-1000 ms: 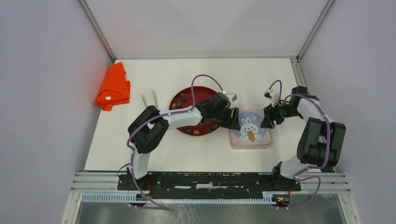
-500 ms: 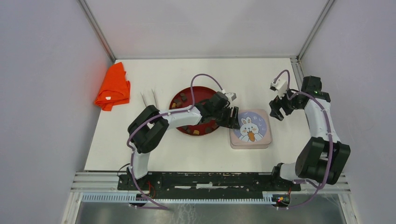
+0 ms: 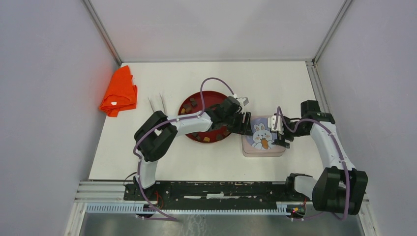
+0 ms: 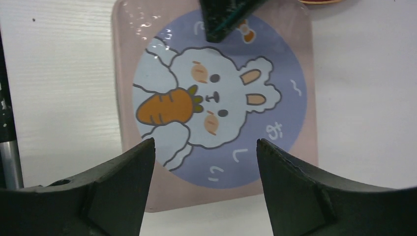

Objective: Pack the chocolate
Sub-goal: Close the box lid on the packing box.

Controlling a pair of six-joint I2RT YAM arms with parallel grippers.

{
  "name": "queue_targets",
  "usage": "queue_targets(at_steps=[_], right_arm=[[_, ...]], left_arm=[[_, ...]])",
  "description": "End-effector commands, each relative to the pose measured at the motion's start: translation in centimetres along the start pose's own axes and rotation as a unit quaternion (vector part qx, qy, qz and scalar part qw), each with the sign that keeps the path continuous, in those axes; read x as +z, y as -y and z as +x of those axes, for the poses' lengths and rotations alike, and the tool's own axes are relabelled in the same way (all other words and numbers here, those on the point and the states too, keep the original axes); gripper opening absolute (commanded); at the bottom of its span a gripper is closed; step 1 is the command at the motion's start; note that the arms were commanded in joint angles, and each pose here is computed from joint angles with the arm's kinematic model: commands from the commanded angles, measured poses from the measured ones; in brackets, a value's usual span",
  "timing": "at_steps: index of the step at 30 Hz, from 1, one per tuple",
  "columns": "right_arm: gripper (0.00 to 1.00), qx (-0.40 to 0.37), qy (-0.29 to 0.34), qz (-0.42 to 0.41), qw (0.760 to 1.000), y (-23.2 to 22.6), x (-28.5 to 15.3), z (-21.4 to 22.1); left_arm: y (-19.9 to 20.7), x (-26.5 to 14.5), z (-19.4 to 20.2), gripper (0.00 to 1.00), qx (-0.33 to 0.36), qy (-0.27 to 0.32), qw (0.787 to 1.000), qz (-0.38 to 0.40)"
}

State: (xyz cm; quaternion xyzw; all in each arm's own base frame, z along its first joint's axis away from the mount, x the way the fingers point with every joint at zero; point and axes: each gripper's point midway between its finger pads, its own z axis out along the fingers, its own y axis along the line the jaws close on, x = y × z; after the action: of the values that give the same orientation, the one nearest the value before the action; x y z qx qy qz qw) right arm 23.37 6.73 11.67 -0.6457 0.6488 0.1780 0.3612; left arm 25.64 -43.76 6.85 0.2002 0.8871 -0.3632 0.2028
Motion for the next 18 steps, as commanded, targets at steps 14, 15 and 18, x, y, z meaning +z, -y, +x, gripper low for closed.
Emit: queue_targets(at_steps=[14, 15, 18], right_arm=[[0.77, -0.074, 0.079, -0.033, 0.994, -2.5, 1.1, -5.0], [0.77, -0.066, 0.082, -0.032, 0.994, -2.4, 1.0, -5.1], [0.77, -0.047, 0.086, -0.029, 0.995, -2.2, 0.9, -5.5]], left_arm=[[2.9, -4.9, -5.0, 0.73, 0.012, 0.108, 0.994, -0.001], [3.2, -5.5, -5.2, 0.74, 0.018, 0.115, 0.993, 0.002], [4.5, -7.6, -6.3, 0.75, 0.032, 0.140, 0.990, 0.017]])
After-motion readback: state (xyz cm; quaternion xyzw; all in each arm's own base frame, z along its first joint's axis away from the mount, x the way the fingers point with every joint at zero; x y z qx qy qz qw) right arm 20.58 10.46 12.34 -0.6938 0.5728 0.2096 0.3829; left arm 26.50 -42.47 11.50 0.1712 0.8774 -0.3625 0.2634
